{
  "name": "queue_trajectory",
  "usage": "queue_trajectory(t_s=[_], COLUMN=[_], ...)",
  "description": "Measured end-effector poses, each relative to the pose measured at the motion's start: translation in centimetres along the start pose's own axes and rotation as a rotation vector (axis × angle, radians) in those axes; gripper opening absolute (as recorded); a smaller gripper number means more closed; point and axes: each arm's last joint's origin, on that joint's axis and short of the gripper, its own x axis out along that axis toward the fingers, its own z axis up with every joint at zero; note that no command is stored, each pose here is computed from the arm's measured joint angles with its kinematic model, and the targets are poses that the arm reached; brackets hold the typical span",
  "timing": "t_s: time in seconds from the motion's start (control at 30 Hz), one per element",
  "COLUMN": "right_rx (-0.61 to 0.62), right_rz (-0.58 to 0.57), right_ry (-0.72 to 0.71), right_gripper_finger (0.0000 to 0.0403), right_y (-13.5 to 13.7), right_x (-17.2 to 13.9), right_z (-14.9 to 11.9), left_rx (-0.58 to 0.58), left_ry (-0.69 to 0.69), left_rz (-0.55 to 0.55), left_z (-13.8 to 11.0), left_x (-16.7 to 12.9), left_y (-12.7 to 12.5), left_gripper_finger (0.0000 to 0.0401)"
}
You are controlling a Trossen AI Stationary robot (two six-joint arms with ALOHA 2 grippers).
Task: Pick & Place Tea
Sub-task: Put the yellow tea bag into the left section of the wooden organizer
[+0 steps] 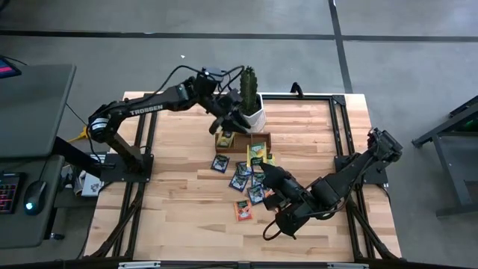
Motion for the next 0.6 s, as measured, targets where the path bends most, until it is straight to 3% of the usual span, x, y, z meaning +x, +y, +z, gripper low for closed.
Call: queue_trajectory(t_s=[0.13,0.6], right_rx=[-0.009,-0.08], right_rz=[0.002,-0.003], right_ry=[0.004,-0.036], right_gripper_finger=[0.0,0.0], right_y=[-0.01,-0.5], right_x=[0.15,0.18], right_z=[-0.04,0.4], left_rx=[-0.015,-0.051], left_ry=[0.004,0.02], left_rz=[-0.063,-0.078], left_z=[0.08,-0.27], left_x=[-0.1,0.62], left_y=[-0.13,0.13], left_gripper_finger=[0.0148,0.0148])
